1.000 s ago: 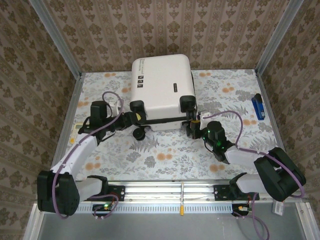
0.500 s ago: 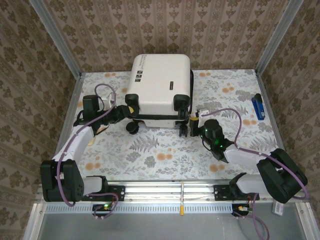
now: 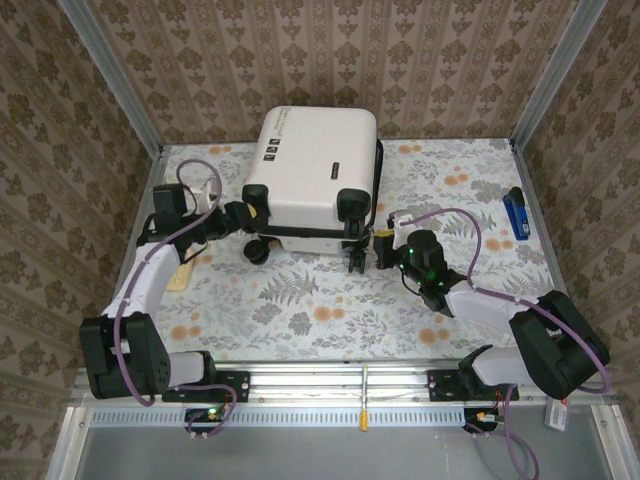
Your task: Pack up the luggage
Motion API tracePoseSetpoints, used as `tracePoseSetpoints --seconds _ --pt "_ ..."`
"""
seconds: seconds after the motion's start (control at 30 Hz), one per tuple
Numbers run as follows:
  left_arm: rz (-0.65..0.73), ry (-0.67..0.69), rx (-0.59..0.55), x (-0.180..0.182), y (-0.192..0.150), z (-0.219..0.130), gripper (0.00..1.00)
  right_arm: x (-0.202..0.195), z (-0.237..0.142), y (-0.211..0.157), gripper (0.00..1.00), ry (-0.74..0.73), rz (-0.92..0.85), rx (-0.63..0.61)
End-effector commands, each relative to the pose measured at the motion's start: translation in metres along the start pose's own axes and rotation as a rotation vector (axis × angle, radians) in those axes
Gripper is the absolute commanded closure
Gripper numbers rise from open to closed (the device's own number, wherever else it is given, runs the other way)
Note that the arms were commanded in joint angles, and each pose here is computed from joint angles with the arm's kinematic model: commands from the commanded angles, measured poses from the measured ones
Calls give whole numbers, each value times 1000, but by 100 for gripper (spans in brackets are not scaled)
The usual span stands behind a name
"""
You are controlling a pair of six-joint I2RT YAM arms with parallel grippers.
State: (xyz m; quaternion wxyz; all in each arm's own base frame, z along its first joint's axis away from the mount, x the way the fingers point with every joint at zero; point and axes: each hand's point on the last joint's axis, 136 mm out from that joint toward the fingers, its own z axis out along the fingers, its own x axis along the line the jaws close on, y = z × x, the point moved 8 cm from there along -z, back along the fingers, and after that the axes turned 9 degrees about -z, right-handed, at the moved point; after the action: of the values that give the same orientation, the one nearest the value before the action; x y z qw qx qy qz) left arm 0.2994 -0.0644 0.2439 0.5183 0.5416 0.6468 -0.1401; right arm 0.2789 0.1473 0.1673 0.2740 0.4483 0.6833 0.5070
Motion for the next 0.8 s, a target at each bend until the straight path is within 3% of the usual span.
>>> tracePoseSetpoints --seconds 0.0,0.27,0.57,0.77 --pt "120 -42 -98 -31 18 -19 32 7 0 45 100 69 -13 -179" --pt "199 21 -121 -67 -2 -29 22 8 4 44 100 78 -12 -167" --pt "368 182 -71 -112 -52 -4 17 6 4 41 100 59 -5 -151" --pt "433 168 -30 -133 -77 26 16 6 4 42 100 58 -15 -135"
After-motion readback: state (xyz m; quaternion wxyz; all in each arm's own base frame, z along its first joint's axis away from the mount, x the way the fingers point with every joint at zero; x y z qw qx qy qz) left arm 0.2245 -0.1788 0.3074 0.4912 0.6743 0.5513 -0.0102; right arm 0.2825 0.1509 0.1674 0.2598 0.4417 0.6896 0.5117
